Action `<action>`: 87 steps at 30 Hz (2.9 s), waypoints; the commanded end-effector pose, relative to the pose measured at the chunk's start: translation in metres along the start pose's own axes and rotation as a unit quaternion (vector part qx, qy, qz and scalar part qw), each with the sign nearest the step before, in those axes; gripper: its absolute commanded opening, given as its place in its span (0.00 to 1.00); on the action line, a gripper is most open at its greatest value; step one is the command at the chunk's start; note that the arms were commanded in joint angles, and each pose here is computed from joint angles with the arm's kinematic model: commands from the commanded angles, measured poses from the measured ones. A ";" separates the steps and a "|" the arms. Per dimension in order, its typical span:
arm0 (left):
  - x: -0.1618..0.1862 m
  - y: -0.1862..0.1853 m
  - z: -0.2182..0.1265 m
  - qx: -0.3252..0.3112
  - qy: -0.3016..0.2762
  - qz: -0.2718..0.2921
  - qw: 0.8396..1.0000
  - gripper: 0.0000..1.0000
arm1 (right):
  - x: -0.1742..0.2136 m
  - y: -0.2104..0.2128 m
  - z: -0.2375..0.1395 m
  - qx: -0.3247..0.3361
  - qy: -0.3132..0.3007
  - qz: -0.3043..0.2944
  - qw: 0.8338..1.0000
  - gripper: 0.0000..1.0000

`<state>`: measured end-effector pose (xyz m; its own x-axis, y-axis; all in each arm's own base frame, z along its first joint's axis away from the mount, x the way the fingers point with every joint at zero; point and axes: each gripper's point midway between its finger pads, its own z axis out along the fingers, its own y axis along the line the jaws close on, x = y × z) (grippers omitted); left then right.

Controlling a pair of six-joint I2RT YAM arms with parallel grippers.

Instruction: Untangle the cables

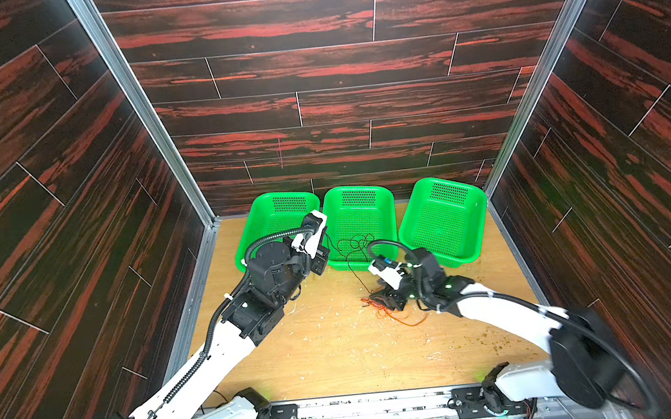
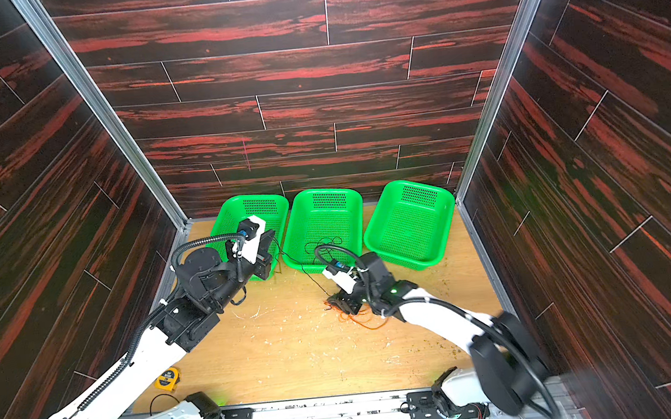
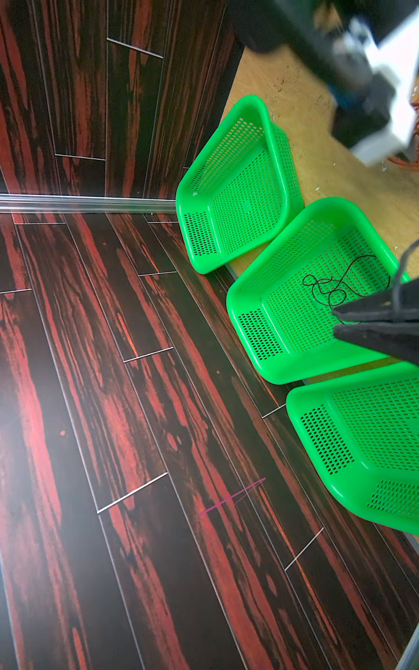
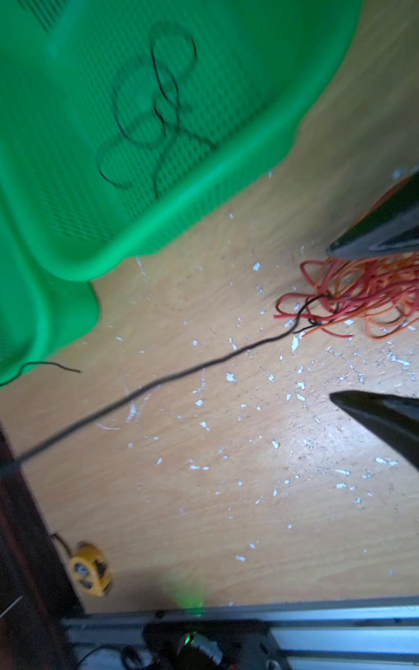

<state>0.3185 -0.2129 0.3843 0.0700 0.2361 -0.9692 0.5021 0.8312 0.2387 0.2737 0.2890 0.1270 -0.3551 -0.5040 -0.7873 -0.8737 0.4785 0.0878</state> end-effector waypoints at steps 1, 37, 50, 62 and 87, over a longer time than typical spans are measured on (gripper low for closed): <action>-0.006 0.004 -0.005 -0.015 -0.010 0.001 1.000 0.00 | -0.014 -0.002 0.018 -0.010 -0.012 -0.018 1.000 0.57; 0.130 0.049 -0.070 -0.201 0.102 -0.023 0.974 0.99 | -0.001 0.000 0.020 -0.009 0.044 0.005 0.999 0.00; 0.161 0.045 -0.088 -0.163 0.174 0.071 0.968 0.98 | 0.008 -0.046 0.025 0.085 0.098 0.086 0.988 0.00; 0.200 -0.037 -0.088 0.129 0.281 0.144 0.940 0.86 | -0.007 -0.052 0.024 0.071 0.088 0.117 0.987 0.00; 0.182 -0.105 0.024 0.259 0.124 -0.025 0.957 0.72 | -0.034 0.004 -0.003 -0.026 -0.030 -0.005 0.999 0.00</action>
<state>0.2982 -0.2518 0.1635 -0.2174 0.4318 -0.8754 0.8246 0.5611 0.0720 0.2875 0.2980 0.1324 -0.4293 -0.4858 -0.7614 -0.8511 0.4996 0.1611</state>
